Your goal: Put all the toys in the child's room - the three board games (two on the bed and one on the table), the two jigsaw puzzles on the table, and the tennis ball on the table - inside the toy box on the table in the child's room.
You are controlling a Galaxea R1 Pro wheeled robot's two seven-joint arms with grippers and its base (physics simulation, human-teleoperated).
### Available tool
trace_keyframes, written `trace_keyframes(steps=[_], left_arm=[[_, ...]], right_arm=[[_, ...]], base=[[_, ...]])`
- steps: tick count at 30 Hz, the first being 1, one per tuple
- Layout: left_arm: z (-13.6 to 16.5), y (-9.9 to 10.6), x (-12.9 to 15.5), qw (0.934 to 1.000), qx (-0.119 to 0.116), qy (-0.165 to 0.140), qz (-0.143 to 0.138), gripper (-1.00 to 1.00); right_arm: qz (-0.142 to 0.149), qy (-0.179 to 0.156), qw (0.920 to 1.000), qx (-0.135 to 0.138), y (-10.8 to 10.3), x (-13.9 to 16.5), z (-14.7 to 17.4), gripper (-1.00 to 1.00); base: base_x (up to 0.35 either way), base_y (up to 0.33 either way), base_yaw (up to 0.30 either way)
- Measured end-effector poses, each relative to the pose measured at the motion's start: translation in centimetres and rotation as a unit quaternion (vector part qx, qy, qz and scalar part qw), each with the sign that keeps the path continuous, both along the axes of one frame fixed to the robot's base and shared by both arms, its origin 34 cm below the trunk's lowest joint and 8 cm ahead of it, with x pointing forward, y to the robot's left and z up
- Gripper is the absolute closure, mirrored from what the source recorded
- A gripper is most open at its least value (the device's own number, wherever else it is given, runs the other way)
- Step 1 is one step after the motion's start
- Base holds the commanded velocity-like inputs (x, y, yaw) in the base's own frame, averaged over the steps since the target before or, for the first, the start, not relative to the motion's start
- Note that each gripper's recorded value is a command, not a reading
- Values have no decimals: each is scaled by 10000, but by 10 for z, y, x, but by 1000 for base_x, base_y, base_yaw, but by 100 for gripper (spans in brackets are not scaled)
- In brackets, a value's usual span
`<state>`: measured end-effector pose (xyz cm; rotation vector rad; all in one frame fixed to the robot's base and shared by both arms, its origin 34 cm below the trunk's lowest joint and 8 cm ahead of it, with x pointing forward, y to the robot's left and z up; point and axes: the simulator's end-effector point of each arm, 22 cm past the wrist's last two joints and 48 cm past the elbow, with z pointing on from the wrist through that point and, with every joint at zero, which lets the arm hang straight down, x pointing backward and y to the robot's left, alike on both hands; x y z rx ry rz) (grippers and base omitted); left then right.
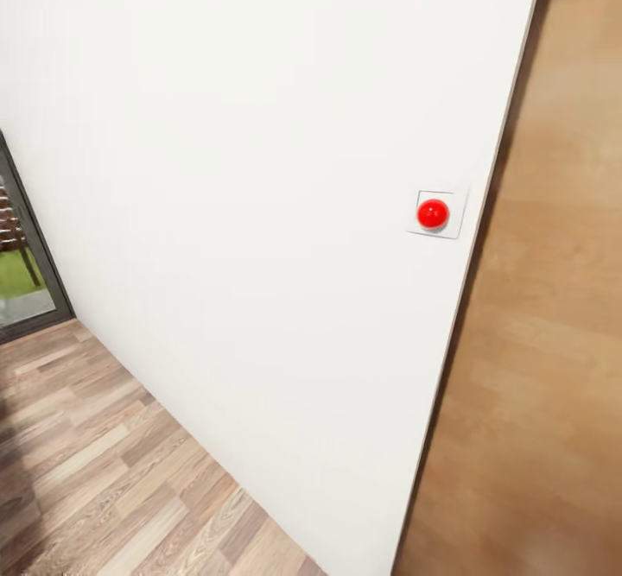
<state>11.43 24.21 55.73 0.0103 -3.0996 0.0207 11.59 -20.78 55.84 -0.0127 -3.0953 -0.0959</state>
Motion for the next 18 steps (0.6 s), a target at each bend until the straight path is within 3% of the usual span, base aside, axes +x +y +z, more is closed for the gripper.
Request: trace_keyframes(steps=[8,18], left_arm=[[9,0,9,9997,-2,-252,-52,-100],[19,0,10,9995,-4,-325,-62,-100]], right_arm=[[0,0,10000,-5,-1,-2,9,-100],[9,3,10000,-9,-1,-5,19,-100]], base=[[0,0,278],[0,0,278]])
